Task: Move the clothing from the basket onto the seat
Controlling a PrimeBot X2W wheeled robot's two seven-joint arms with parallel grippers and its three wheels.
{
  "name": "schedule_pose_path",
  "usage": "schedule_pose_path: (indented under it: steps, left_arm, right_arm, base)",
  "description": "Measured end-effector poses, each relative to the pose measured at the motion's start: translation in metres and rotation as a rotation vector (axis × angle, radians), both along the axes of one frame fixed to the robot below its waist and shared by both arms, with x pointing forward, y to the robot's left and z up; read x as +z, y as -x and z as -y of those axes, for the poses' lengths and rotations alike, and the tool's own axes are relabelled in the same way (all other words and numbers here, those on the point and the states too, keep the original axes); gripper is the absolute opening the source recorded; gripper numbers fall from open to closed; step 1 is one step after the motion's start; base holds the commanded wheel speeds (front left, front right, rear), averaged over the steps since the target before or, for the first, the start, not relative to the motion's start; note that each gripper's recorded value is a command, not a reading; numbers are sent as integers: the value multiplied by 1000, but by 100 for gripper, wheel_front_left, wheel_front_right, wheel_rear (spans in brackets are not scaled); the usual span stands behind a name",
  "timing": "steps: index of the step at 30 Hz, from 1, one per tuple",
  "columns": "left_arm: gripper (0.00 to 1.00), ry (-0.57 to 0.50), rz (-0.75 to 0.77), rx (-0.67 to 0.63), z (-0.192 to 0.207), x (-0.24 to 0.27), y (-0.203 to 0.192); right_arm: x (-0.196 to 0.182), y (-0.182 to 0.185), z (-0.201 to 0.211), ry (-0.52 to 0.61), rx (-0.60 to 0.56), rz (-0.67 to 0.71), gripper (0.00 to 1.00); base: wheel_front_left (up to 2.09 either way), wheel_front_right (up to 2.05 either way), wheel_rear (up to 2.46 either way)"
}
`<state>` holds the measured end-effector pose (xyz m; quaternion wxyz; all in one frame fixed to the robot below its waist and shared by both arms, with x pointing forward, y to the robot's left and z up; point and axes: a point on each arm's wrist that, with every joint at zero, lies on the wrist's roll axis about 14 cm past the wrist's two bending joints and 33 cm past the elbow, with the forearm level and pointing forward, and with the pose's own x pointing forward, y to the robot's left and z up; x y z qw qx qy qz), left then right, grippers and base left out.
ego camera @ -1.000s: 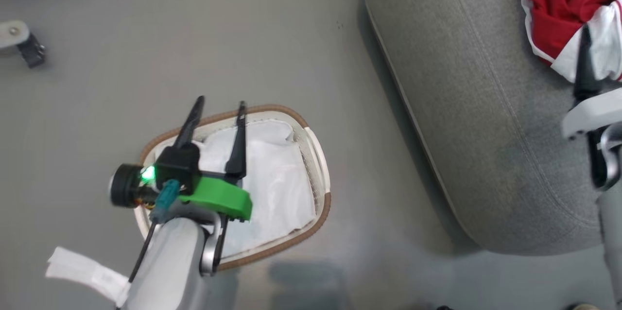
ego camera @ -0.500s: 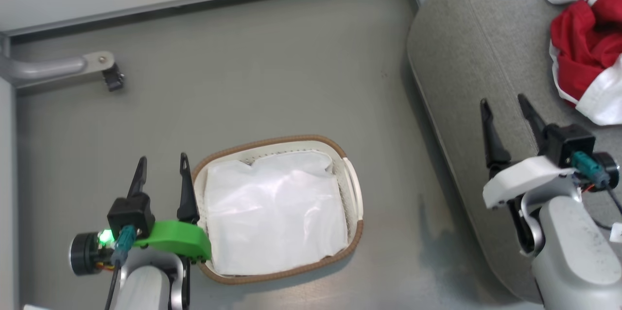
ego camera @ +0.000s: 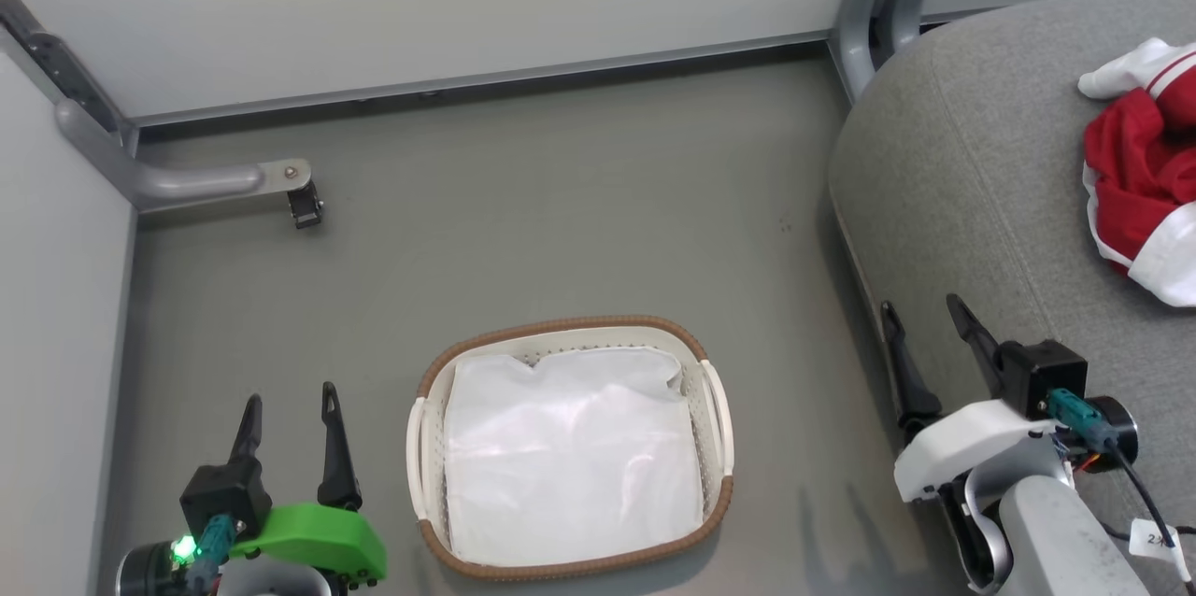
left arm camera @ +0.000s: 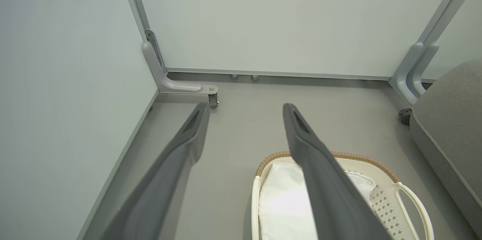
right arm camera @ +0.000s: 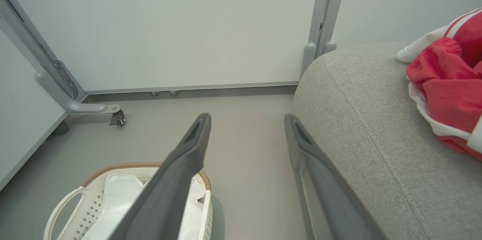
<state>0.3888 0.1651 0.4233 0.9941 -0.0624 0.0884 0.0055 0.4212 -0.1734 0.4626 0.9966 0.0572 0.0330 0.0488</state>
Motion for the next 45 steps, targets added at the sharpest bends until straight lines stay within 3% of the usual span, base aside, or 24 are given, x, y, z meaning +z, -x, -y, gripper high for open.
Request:
schedule_pose_path:
  steps: [10,11,17,45]
  left_arm:
    - [100,41,7,28,-9,4,25]
    - [0,48,9,27,-9,5,27]
    - [0,64,-47,34,-8,-10,34]
    - [0,518,-68,179,-23,-2,28]
  right_arm:
    - [-8,28,-11,-23,15,-29,100]
    - [-7,29,-12,-24,15,-25,0]
    - [-27,40,-12,-38,9,-93,0]
    - [-12,35,9,-507,-145,-115,0]
  base:
    - [0,0,0]
    - [0,0,0]
    - [0,0,0]
    - [0,0,0]
